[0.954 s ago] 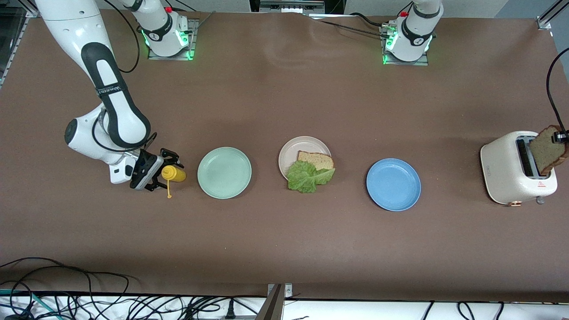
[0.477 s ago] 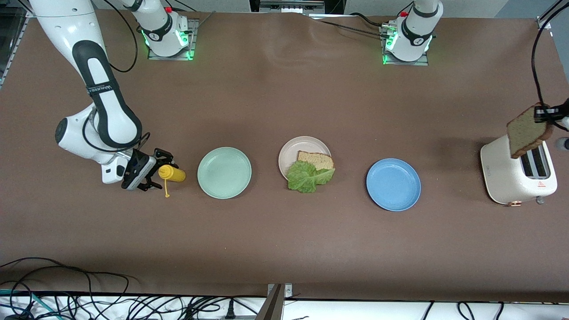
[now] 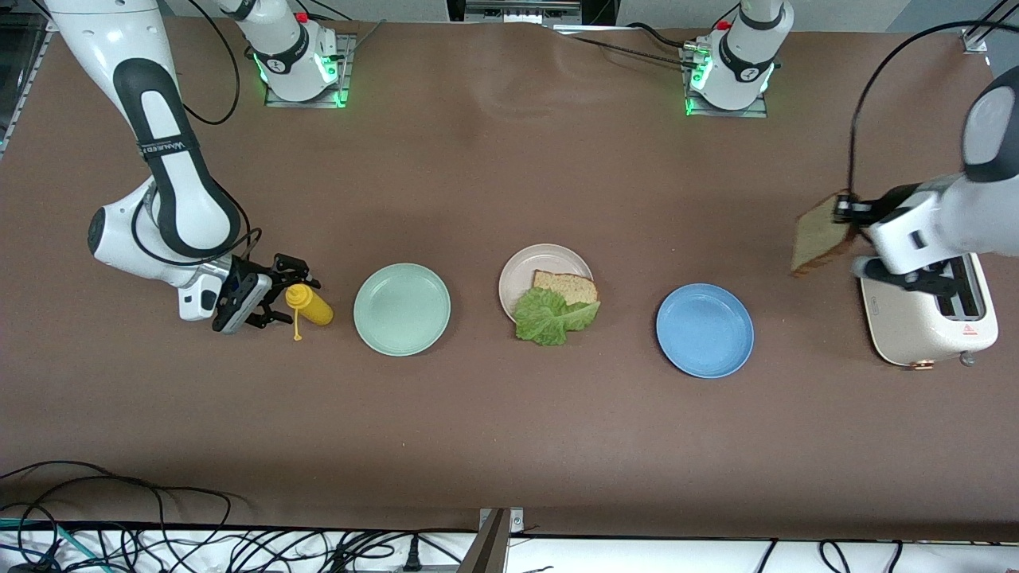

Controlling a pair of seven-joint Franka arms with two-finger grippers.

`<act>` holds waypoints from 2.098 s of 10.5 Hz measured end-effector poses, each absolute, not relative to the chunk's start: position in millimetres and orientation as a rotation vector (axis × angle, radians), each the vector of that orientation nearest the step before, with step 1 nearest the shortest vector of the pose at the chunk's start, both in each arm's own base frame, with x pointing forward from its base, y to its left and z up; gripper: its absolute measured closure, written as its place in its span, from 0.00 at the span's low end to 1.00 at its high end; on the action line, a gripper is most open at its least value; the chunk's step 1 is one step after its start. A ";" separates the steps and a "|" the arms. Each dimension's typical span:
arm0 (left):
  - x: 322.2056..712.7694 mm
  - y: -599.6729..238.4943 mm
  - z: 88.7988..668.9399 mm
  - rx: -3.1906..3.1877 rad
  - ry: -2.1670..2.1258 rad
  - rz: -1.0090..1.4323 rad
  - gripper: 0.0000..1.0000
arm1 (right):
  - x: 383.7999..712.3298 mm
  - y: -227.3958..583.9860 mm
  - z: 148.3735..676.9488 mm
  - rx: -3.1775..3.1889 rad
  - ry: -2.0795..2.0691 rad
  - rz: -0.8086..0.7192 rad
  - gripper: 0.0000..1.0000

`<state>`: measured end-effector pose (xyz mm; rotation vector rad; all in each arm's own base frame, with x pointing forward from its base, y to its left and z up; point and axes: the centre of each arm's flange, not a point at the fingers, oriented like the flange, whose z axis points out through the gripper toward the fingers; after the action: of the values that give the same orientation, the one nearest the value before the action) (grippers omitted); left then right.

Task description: Make sandwich on beige plate with both arms

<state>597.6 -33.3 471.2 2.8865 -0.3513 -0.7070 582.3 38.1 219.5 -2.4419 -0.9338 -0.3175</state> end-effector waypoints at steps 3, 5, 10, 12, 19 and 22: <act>603.6 -95.7 418.8 2.623 -0.390 -0.786 0.91 | 574.5 28.7 221.2 -2.455 -0.908 -0.303 0.00; 608.9 -134.9 380.9 2.397 -0.352 -0.810 0.91 | 574.8 19.9 228.5 -2.472 -0.882 -0.295 0.00; 628.3 -242.8 296.5 2.129 -0.226 -0.657 0.91 | 577.6 22.7 297.3 -2.608 -0.743 -0.089 0.00; 632.9 -260.4 265.7 2.042 -0.257 -0.552 0.91 | 580.8 24.4 341.2 -2.703 -0.658 0.032 0.00; 630.9 -262.3 186.9 1.975 -0.453 -0.392 0.69 | 555.4 98.3 496.3 -3.132 -0.141 0.181 0.00; 637.5 -262.8 193.0 2.002 -0.476 -0.362 0.26 | 555.9 89.2 536.8 -3.184 -0.096 0.138 0.00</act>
<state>637.5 -262.8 193.0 2.0021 -0.4763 -0.3624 555.9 89.2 536.8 -3.1838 -0.0964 0.1375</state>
